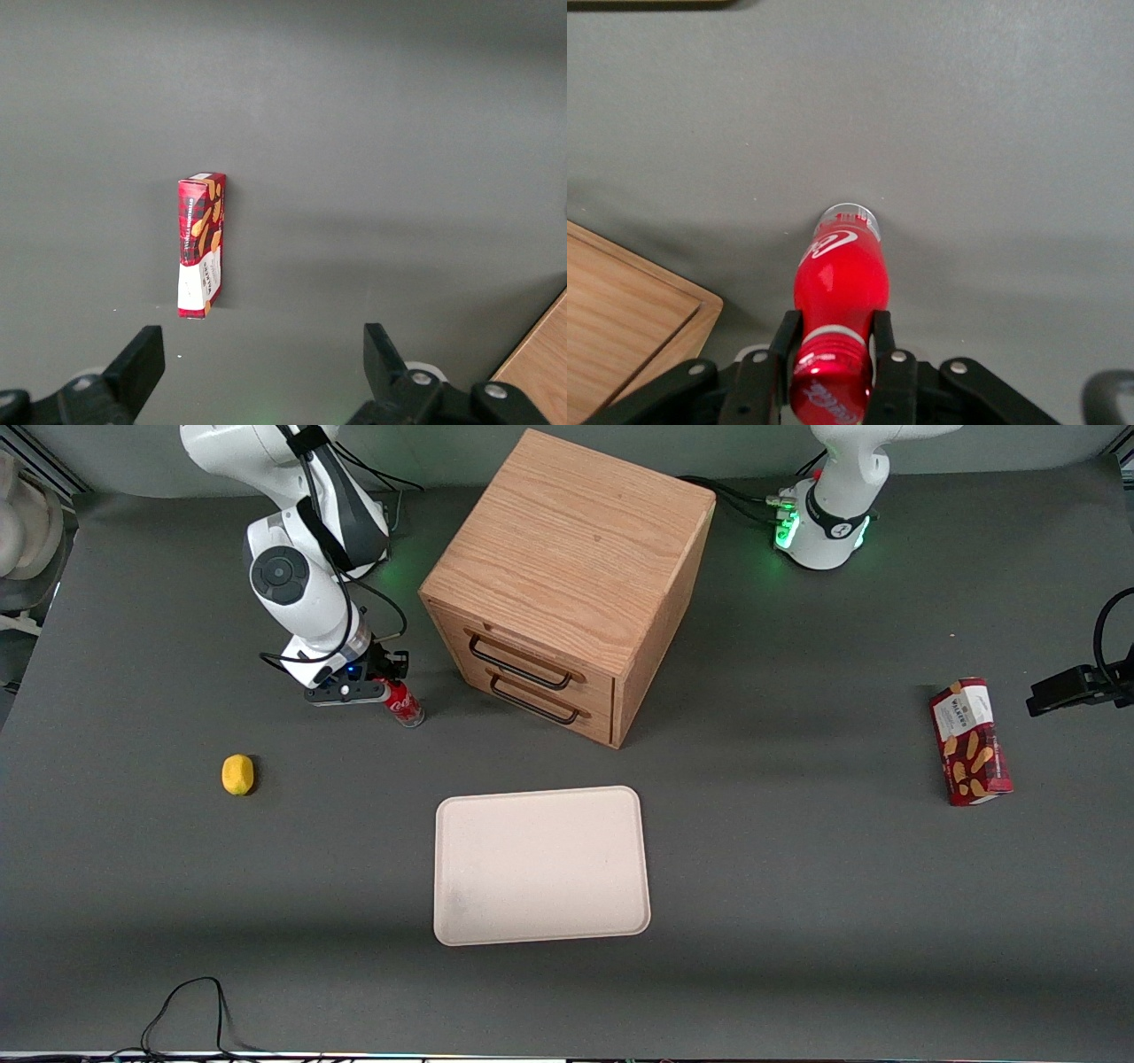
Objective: Place coke bottle on tray
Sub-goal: 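Close the right gripper around the red bottle's body, then lift the bottle and carry it to the white tray's edge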
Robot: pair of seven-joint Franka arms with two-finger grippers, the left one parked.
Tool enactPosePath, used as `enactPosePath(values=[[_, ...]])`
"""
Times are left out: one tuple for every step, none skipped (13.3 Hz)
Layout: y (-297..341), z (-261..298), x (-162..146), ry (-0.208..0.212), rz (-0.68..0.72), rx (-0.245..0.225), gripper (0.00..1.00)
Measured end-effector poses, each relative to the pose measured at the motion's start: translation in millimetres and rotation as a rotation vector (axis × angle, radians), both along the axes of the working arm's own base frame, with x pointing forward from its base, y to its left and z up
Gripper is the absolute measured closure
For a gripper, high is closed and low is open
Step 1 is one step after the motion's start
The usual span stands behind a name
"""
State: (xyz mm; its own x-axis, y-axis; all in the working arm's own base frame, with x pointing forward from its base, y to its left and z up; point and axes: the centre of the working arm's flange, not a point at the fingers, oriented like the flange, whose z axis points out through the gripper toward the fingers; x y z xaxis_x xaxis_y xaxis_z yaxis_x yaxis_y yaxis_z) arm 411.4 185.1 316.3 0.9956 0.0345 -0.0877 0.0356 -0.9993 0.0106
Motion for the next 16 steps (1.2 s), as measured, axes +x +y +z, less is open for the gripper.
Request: enactPosePath(values=[[3, 11, 5, 0.002, 0.001, 0.0, 0.64], [7, 28, 13, 0.004, 0.003, 0.0, 0.64], [12, 51, 23, 0.005, 0.005, 0.002, 0.64], [18, 79, 33, 0.003, 0.009, 0.004, 0.64], [23, 109, 43, 0.0, 0.012, 0.008, 0.64], [28, 139, 53, -0.01, 0.017, 0.015, 0.64], [31, 166, 64, -0.027, 0.021, 0.025, 0.64], [33, 189, 77, -0.043, 0.024, 0.036, 0.64], [32, 210, 92, -0.054, 0.029, 0.046, 0.64], [31, 227, 109, -0.058, 0.033, 0.054, 0.64], [31, 242, 127, -0.06, 0.036, 0.056, 0.64], [33, 255, 147, -0.057, 0.041, 0.05, 0.64], [36, 262, 166, -0.054, 0.045, 0.039, 0.64], [41, 266, 186, -0.057, 0.048, 0.038, 0.64], [47, 264, 206, -0.068, 0.048, 0.048, 0.64], [52, 255, 225, -0.079, 0.051, 0.059, 0.64]])
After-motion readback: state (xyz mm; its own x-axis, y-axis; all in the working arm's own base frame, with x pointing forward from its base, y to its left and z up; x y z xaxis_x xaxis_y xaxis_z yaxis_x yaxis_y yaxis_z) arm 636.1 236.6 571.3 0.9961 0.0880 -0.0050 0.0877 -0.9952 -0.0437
